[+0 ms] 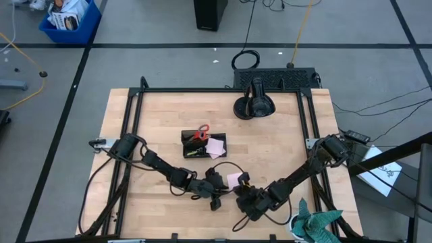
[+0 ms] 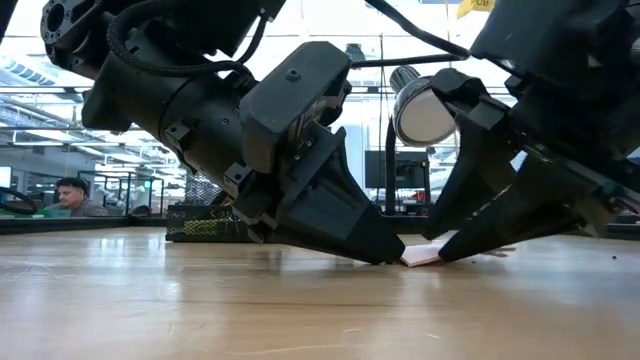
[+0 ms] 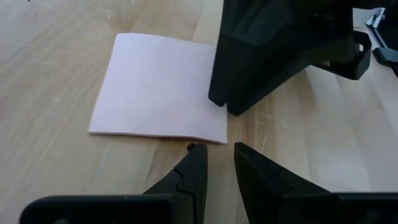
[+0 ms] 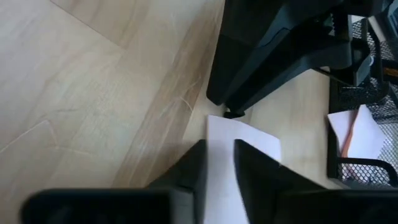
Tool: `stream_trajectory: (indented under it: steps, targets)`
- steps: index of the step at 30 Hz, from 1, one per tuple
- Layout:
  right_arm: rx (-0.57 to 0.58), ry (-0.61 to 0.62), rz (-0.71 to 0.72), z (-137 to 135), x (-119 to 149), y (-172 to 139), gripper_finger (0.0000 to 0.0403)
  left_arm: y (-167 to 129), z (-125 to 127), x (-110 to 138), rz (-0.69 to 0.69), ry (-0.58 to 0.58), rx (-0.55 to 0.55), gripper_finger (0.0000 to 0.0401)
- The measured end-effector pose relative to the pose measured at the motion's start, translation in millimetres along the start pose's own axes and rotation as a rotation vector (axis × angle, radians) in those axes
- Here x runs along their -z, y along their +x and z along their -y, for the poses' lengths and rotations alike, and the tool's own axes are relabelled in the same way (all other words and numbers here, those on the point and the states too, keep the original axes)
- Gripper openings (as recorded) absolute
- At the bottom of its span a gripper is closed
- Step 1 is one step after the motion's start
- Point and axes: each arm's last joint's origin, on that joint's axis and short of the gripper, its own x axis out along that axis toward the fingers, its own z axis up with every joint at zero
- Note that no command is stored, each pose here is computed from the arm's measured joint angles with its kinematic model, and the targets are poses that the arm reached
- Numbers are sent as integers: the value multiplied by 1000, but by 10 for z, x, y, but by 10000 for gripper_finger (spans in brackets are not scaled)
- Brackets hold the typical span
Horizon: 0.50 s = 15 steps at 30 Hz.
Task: Pick and place office supplies into organizer
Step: Put the pink sticky notes into the black desk organizer
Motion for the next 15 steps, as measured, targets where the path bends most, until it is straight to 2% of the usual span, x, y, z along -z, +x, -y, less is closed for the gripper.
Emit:
stream_trajectory:
  steps: [3,5,12,15]
  targets:
    - [-20,0,-6,6,8,12,25,-5,16,10,-1,-4,4,85]
    - [-16,-13,-9,5,12,11,7,-9,30,19,-3,-3,7,85]
    - [90,-83,0,56,-17,-104,1,-20,65,41,-6,2,15,85]
    - [79,-85,1,91,-25,-169,1,-23,71,45,-6,38,16,85]
